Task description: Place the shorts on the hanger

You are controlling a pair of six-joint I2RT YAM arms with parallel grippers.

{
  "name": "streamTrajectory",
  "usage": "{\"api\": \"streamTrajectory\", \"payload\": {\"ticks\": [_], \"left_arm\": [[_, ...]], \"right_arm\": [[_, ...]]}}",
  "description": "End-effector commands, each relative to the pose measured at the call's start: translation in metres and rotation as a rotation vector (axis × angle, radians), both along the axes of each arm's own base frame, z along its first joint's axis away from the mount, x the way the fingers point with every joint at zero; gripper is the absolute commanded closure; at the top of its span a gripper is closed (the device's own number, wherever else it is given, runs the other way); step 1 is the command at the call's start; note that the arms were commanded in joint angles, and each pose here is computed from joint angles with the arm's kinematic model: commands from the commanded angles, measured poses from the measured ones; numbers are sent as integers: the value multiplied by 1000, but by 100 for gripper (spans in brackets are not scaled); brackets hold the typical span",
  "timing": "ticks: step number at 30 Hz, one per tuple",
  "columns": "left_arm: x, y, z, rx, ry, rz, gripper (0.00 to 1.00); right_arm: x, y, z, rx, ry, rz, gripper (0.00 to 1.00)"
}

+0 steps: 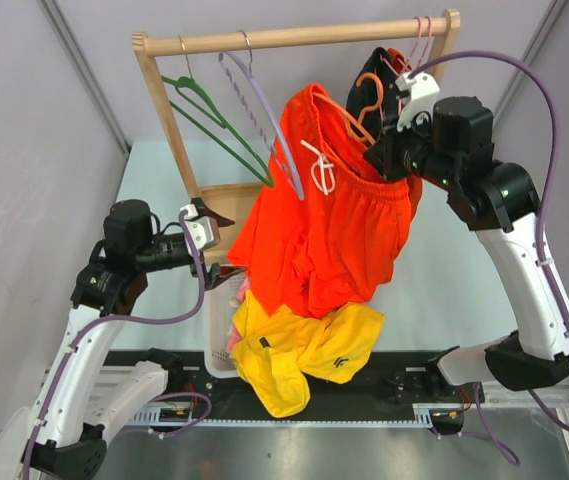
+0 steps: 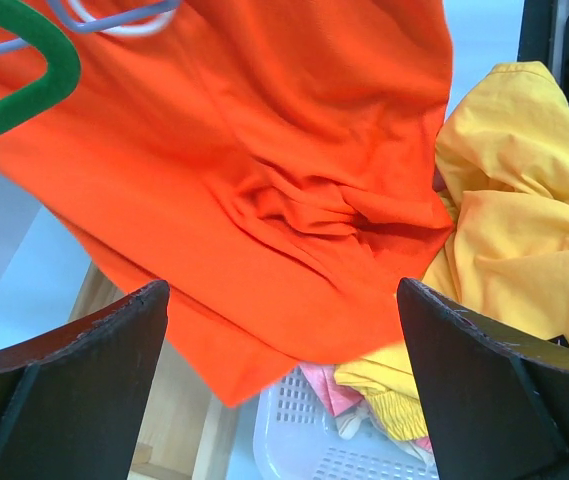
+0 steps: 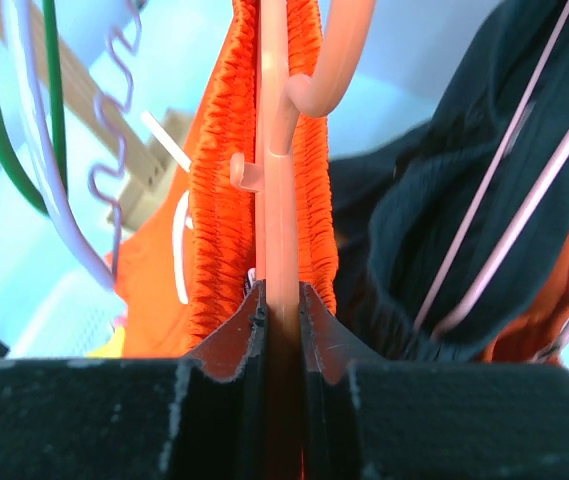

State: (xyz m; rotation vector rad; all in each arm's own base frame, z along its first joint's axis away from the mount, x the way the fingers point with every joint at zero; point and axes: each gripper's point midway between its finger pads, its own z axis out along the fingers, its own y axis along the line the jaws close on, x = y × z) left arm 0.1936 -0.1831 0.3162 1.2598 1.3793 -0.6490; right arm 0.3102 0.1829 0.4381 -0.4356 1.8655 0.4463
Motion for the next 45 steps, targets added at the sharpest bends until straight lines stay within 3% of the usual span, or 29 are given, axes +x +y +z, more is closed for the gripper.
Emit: {"api": "streamTrajectory", "payload": {"ticks": [1, 20, 32, 35, 37, 45], "left_arm": [[-1, -1, 4, -9, -35, -9, 0], [-3, -3, -3, 4, -69, -49, 0], [-5, -9, -11, -25, -52, -82, 0], [0, -21, -25, -34, -55, -78, 0], [-1, -37, -18, -75, -161, -105, 0], [25, -95, -69, -137, -82, -37, 2]], "right_arm": [[10, -2, 63, 118, -145, -52, 100], [71, -1, 119, 244, -282, -163, 100], [46, 11, 143, 448, -256, -28, 100], [43, 11, 138, 461, -232, -14, 100], [39, 12, 137, 469, -226, -2, 100], [35, 9, 132, 456, -220, -3, 100]]}}
